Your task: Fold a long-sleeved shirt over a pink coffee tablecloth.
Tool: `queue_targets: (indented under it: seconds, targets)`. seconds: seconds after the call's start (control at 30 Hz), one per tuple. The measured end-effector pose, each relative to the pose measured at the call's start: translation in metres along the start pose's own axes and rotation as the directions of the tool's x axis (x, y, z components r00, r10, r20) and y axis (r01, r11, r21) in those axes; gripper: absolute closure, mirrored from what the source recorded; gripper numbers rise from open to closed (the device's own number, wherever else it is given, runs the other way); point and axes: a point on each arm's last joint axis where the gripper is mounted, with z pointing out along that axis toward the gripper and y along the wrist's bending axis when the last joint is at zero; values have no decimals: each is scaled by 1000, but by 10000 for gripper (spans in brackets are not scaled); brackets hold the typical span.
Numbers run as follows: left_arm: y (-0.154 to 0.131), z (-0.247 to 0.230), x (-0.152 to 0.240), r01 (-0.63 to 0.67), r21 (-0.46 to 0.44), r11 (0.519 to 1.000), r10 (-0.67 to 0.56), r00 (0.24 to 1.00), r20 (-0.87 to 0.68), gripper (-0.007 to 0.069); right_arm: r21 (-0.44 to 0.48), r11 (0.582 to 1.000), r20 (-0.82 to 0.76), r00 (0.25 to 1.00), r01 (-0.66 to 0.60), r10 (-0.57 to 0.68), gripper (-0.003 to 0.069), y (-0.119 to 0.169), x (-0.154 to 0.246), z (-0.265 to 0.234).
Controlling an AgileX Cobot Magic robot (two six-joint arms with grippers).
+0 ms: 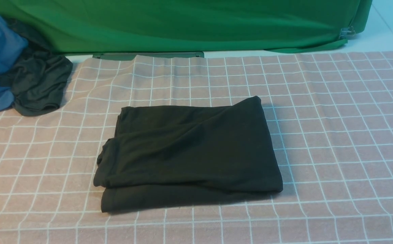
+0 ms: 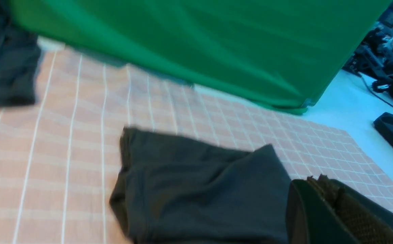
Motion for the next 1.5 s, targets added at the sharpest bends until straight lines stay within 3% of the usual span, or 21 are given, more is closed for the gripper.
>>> queue_targets:
  seconds: [0.17,0.33,0.53,1.5]
  targets:
    - [2,14,18,-119,2,993,118,983,141,612,0,1000,0,1000,0,0,511,0,0,0]
    - [28,33,65,-53,-152,987,81,979,186,612,0,1000,0,1000,0,0,496,0,0,0]
    - [54,48,113,-13,-281,960,34,997,71,612,0,1000,0,1000,0,0,483,0,0,0]
    - [56,49,119,-63,-282,957,79,996,43,612,0,1000,0,1000,0,0,428,0,0,0]
